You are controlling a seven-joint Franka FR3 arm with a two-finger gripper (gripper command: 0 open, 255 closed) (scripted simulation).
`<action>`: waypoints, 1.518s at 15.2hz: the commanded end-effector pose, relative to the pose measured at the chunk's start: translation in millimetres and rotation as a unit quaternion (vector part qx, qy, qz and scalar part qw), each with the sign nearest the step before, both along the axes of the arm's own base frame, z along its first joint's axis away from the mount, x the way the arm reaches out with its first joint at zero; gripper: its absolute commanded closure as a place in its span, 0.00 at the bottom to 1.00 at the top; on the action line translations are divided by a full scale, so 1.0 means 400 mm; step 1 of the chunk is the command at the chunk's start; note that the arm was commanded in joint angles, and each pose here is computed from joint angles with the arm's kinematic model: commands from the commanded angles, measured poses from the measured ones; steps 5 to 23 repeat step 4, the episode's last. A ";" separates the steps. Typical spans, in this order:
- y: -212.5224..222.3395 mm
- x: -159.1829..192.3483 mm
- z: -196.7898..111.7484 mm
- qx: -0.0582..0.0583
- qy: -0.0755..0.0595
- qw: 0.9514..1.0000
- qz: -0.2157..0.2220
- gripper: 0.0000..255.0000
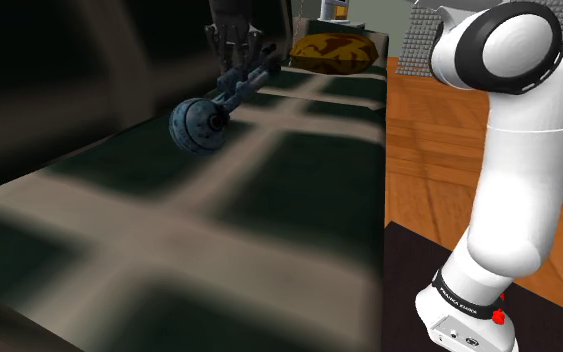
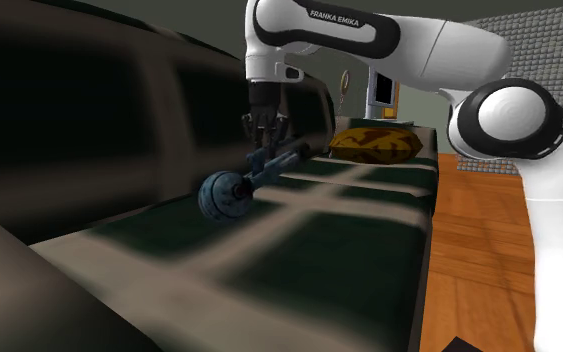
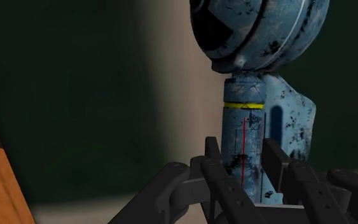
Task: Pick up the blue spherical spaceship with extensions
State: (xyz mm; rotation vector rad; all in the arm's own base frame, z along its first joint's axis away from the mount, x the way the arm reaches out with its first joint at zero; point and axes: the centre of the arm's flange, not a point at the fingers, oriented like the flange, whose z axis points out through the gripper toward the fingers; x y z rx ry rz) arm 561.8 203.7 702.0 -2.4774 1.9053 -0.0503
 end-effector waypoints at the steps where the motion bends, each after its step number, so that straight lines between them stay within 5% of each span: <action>1: 0.000 0.000 0.030 0.000 -0.001 1.000 0.000 1.00; 23: 0.000 0.000 0.045 0.000 -0.001 1.000 0.000 1.00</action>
